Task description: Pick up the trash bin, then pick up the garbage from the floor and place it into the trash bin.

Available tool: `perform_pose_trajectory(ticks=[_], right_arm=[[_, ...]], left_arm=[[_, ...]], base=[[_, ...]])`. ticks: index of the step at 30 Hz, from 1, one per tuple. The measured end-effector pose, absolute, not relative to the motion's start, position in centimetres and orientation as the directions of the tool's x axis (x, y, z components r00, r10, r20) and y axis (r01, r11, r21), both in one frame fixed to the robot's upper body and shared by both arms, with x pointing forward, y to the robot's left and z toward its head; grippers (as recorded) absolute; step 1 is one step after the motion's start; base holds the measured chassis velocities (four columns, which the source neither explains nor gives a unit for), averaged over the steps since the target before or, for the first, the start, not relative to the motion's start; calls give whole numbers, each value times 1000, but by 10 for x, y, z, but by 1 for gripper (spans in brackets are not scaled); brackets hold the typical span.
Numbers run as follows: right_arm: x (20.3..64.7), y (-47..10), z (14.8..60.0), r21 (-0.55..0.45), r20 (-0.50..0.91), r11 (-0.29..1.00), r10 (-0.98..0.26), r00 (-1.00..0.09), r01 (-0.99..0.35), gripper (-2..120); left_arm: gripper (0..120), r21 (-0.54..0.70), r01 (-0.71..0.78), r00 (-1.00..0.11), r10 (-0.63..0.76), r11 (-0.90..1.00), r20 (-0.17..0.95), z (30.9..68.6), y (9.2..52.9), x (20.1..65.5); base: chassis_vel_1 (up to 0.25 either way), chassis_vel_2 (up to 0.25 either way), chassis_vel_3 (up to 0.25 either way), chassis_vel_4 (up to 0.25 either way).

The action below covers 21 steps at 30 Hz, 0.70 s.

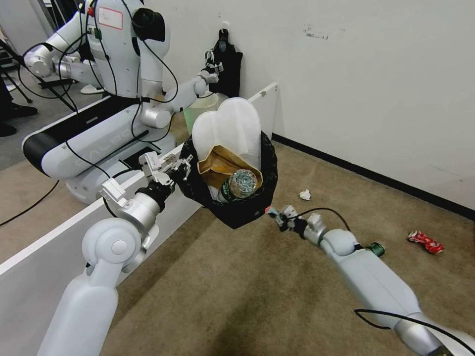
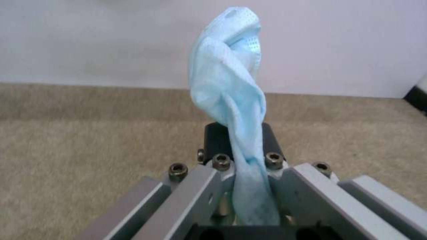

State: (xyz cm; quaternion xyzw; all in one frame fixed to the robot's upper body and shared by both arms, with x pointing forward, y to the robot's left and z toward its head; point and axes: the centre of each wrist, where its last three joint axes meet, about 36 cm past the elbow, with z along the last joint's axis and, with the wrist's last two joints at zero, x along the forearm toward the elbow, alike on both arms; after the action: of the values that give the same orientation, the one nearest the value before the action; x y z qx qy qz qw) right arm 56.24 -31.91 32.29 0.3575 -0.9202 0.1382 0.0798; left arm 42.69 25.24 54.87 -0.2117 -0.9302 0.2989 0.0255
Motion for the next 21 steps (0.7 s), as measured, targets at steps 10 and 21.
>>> perform_pose_trajectory(ticks=[10, 21], right_arm=[[560, -334, 335, -184, 204, 737, -618, -759, -650, 0], [561, -354, 377, -192, 75, 785, -586, -807, -588, 0]], left_arm=[[4, -561, 380, -910, 405, 735, -85, 554, 255, 421], [4, -557, 378, -911, 406, 740, -80, 554, 258, 416]], base=[[0, 0, 0, 0], [0, 0, 0, 0]])
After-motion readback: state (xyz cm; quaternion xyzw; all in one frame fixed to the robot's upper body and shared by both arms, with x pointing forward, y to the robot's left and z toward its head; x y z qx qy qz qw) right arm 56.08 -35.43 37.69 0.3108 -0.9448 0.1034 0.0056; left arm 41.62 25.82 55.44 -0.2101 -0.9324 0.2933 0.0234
